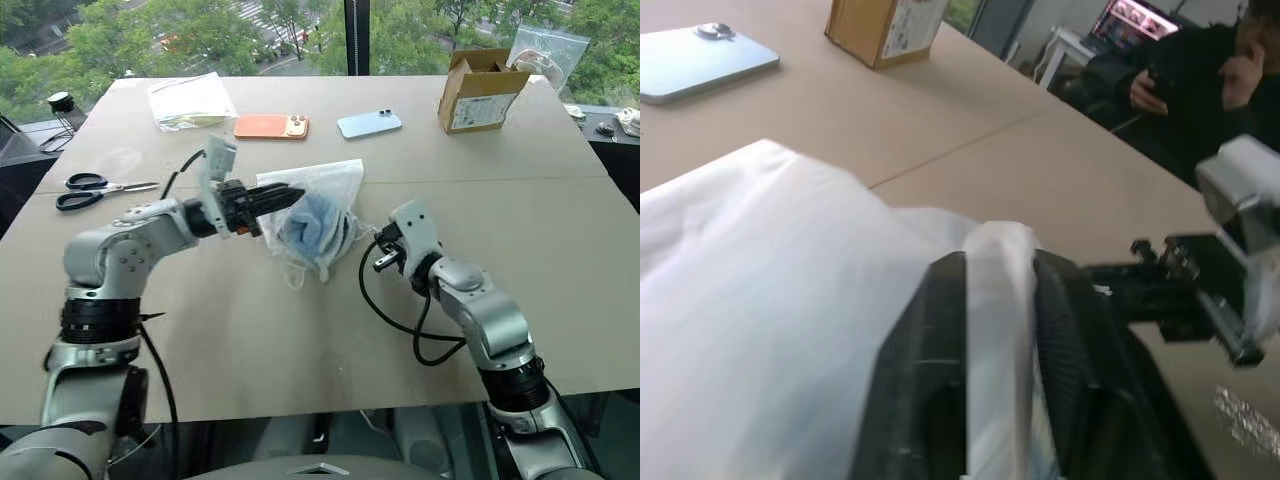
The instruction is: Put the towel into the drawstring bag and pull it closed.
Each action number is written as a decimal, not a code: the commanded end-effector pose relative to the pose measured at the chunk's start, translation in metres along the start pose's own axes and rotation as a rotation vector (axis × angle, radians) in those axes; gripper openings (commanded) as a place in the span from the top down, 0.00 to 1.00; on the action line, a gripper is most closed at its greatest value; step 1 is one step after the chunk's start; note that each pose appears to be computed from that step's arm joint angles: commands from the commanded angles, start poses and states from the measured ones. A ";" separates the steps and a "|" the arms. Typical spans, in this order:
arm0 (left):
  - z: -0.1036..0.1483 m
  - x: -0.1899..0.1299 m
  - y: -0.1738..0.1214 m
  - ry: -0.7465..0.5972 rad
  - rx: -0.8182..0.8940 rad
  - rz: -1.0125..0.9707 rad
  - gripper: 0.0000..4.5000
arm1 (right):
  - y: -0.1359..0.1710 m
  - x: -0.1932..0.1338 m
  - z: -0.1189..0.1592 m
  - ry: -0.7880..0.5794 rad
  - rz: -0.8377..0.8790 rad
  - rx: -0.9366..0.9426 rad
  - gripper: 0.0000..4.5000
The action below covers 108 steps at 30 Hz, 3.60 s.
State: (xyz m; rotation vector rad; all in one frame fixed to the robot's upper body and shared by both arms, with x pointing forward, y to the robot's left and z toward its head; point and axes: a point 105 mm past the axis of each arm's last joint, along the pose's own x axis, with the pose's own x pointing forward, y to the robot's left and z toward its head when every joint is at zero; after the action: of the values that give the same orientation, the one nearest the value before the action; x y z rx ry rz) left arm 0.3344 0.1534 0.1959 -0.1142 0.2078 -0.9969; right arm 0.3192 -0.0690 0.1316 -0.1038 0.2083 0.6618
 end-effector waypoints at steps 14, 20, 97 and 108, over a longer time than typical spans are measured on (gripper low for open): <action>-0.093 -0.039 -0.013 0.224 0.104 0.136 0.33 | 0.014 -0.003 0.020 -0.061 0.076 -0.009 1.00; -0.100 -0.006 0.000 0.209 0.211 0.200 0.33 | 0.009 -0.006 0.022 -0.053 0.063 -0.030 1.00; -0.034 0.003 0.008 -0.115 0.179 0.175 0.85 | -0.039 -0.070 0.006 -0.026 0.028 -0.230 0.86; -0.075 -0.089 -0.016 0.091 0.159 0.121 0.01 | -0.048 -0.159 -0.030 0.074 -0.059 -0.290 0.00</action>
State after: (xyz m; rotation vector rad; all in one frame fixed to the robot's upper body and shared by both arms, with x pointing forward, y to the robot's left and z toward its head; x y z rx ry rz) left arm 0.2620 0.2154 0.1201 0.0787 0.2622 -0.8995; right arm 0.2267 -0.2022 0.1233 -0.3347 0.2612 0.6549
